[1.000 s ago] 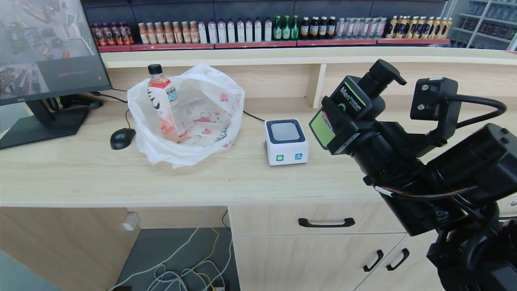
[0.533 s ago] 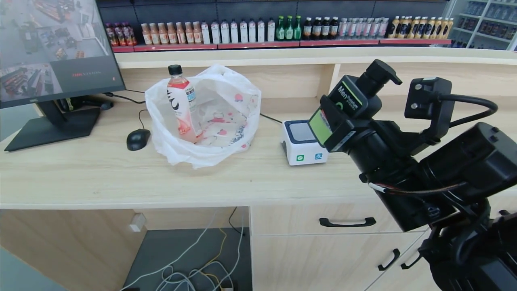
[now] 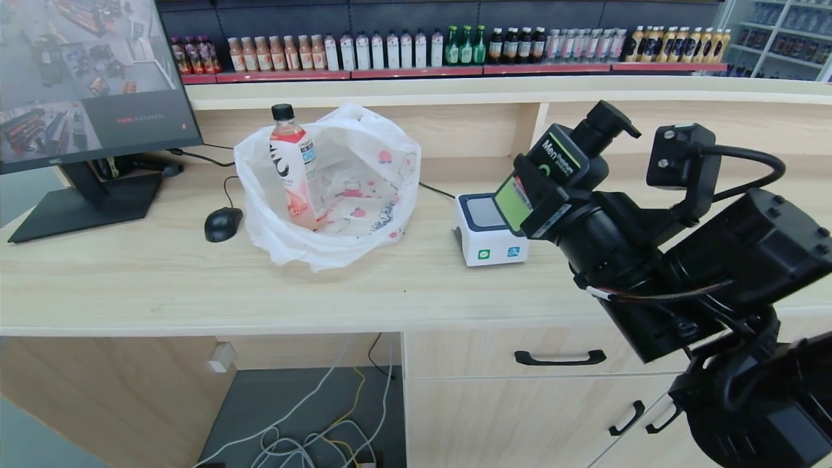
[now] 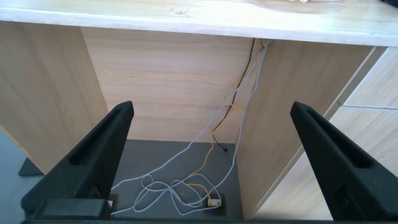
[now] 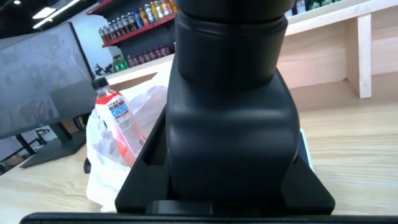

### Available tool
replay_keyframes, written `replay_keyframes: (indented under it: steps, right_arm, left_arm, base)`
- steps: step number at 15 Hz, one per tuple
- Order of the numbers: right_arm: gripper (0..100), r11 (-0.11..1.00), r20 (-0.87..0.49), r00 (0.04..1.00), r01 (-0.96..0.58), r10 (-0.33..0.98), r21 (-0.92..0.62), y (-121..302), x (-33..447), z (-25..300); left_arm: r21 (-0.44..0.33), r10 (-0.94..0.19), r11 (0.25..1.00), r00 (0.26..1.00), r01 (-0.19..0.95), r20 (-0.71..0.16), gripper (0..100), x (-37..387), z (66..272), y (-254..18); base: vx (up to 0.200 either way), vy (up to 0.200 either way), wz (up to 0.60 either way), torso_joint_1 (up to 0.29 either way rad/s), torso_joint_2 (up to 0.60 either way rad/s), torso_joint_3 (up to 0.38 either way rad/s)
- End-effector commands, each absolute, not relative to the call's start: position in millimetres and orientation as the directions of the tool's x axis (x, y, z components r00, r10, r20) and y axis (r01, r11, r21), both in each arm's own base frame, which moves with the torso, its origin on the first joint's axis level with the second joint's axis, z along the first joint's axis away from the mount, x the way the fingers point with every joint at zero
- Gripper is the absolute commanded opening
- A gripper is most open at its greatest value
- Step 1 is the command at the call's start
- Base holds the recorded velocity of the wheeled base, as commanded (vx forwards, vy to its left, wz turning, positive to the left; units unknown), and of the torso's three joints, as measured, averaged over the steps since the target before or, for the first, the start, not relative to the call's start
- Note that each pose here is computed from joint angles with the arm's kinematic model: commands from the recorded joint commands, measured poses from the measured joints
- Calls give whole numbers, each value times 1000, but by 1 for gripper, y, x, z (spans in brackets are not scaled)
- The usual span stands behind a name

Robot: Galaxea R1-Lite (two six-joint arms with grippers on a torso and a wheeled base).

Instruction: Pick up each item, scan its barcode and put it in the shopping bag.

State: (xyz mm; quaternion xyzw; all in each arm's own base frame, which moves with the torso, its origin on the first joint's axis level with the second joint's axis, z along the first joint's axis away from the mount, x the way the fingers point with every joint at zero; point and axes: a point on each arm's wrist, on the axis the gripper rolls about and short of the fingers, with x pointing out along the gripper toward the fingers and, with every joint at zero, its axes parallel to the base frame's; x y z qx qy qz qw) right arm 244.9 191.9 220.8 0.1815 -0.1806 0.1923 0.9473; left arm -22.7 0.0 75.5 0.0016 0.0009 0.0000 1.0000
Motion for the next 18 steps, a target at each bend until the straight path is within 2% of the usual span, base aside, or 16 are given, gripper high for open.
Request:
replay_keyframes:
  steps: [1, 6, 10, 18]
  right_arm:
    - [0, 845, 413, 867, -426, 279, 324, 193, 252, 230]
    - [0, 771, 388, 897, -398, 212, 498, 191, 293, 250]
    - [0, 697, 379, 910, -383, 170, 606, 198, 326, 253]
    - [0, 645, 322, 940, -315, 111, 696, 194, 364, 224]
  left_arm:
    - [3, -2, 1000, 1000, 2, -2, 100, -23, 76, 0]
    - [3, -2, 1000, 1000, 2, -2, 100, -23, 76, 0]
    - [3, 0, 1000, 1000, 0, -2, 100, -23, 76, 0]
    - [3, 0, 1000, 1000, 0, -2, 100, -23, 76, 0]
  base:
    - [0, 0, 0, 0, 0, 0]
    - [0, 0, 0, 0, 0, 0]
    - [0, 0, 0, 0, 0, 0]
    - [0, 0, 0, 0, 0, 0]
